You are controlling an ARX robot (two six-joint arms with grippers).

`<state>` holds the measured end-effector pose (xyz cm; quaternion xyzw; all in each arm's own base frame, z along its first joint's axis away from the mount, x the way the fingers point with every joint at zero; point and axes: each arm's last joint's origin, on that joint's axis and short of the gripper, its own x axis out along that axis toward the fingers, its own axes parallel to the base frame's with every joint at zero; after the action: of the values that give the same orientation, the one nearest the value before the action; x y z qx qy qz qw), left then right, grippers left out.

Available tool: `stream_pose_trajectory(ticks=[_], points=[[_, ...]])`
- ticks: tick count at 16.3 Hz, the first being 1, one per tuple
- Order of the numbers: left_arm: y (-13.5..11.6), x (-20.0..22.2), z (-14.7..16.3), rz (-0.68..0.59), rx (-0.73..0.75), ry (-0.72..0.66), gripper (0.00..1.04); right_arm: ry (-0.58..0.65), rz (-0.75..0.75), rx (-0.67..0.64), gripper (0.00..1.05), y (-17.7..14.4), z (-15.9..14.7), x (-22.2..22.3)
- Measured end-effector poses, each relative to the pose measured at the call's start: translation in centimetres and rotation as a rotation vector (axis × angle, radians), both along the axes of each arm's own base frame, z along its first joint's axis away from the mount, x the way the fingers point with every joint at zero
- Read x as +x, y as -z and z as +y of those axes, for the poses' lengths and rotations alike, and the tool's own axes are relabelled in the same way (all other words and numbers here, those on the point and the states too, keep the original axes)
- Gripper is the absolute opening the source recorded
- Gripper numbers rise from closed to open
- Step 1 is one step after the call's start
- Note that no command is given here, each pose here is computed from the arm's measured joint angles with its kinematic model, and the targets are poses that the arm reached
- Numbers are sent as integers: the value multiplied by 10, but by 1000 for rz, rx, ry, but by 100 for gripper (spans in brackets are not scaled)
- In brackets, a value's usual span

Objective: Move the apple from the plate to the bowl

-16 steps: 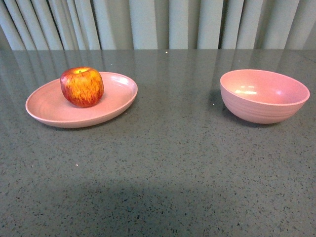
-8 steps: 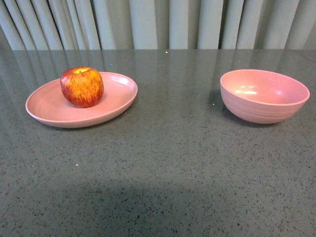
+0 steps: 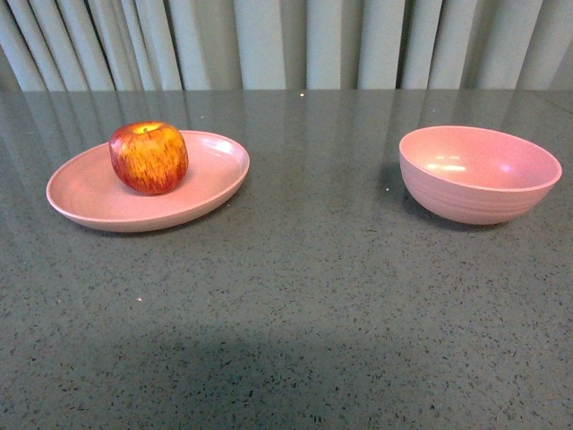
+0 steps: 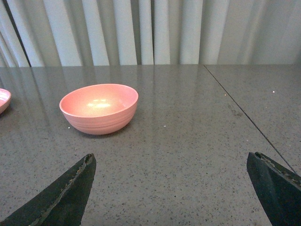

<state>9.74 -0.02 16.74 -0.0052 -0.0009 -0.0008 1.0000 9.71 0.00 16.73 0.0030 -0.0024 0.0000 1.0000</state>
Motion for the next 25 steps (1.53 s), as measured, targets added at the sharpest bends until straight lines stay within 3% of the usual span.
stream_pose_trajectory(ticks=[5,7,8,12,16,19,25], points=[[0,0,0,0,0,0,98,0,0,0,98,0,0,0],[0,0,0,0,0,-1,98,-104,307,107,98,2,0,3],[0,0,0,0,0,0,98,-133,284,118,98,-6,0,4],[0,0,0,0,0,0,98,-163,164,110,98,-60,1,31],[0,0,0,0,0,0,98,-175,138,59,98,-128,20,117],[0,0,0,0,0,0,98,-125,263,15,98,-124,39,183],[0,0,0,0,0,0,98,-106,522,-13,98,-78,49,248]])
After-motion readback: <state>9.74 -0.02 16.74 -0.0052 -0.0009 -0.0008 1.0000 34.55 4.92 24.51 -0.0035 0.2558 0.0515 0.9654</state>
